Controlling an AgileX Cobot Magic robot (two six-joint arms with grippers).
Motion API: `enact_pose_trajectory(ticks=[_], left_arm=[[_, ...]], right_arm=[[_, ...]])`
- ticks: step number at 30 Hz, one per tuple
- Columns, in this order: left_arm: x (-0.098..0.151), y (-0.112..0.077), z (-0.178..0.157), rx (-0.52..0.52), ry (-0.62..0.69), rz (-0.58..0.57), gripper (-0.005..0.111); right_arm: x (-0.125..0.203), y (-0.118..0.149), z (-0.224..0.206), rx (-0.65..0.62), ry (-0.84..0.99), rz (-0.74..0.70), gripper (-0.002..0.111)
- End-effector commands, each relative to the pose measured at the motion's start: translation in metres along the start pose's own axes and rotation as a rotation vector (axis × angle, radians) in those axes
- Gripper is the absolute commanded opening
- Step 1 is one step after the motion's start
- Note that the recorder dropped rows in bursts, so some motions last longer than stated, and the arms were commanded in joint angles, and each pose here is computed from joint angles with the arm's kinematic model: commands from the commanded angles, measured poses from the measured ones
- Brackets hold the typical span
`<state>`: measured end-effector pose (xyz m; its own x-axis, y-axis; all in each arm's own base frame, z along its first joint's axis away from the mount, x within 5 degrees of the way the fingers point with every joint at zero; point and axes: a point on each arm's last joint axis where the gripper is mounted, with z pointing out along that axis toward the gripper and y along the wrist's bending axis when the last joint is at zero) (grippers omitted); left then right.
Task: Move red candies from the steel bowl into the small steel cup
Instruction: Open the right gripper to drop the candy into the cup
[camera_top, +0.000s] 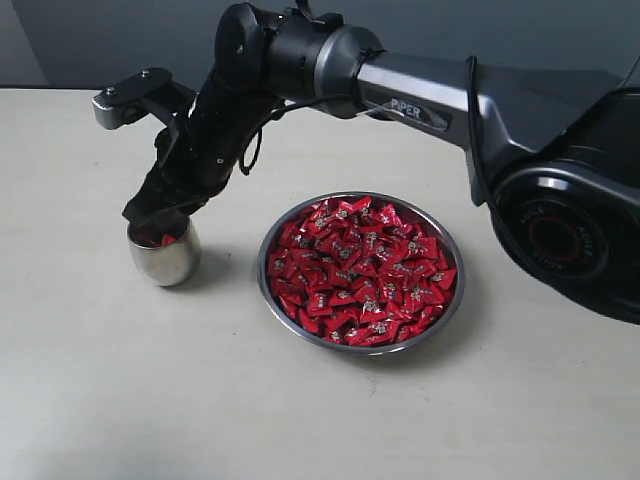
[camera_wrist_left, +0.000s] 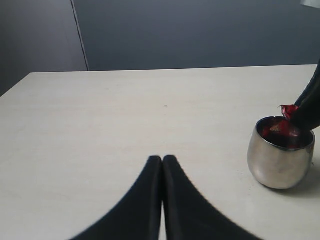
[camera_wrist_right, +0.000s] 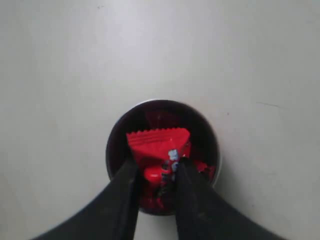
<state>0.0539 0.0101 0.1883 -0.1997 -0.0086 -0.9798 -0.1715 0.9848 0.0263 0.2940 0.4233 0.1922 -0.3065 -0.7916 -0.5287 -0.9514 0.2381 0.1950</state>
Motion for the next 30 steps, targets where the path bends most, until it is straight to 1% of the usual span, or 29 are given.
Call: enact_pose_trajectory(ticks=[1, 6, 14, 17, 18, 19, 20, 28, 30], left_arm=[[0.0009, 0.0000, 0.0000, -0.001, -0.002, -0.002, 0.000], [0.0009, 0.0000, 0.0000, -0.001, -0.002, -0.002, 0.000], [0.0009, 0.0000, 0.0000, -0.001, -0.002, -0.002, 0.000], [0.0009, 0.0000, 0.0000, -0.001, -0.002, -0.002, 0.000], [0.0009, 0.0000, 0.0000, -0.001, -0.002, -0.002, 0.000], [0.0009, 0.0000, 0.0000, -0.001, -0.002, -0.002, 0.000], [0.0009, 0.0000, 0.0000, -0.001, -0.002, -0.002, 0.000], [0.0009, 0.0000, 0.0000, -0.001, -0.002, -0.002, 0.000], [0.0009, 0.0000, 0.0000, -0.001, -0.002, -0.002, 0.000]], right_arm=[[-0.0042, -0.0009, -0.0030, 0.016, -0.033, -0.005, -0.001], [-0.0072, -0.0027, -0.0032, 0.037, -0.066, -0.005, -0.001], [-0.0077, -0.0018, -0.0020, 0.022, -0.075, 0.010, 0.000], [-0.0078, -0.0016, -0.0020, 0.020, -0.076, 0.012, 0.010], [-0.0080, -0.0016, -0.0021, 0.020, -0.078, 0.012, 0.022], [-0.0080, -0.0016, -0.0021, 0.020, -0.078, 0.012, 0.026], [-0.0082, -0.0018, -0.0021, 0.021, -0.081, 0.013, 0.033], [-0.0087, -0.0012, -0.0048, 0.025, -0.077, 0.010, 0.033], [-0.0107, -0.0007, -0.0116, 0.045, -0.078, 0.003, 0.024]])
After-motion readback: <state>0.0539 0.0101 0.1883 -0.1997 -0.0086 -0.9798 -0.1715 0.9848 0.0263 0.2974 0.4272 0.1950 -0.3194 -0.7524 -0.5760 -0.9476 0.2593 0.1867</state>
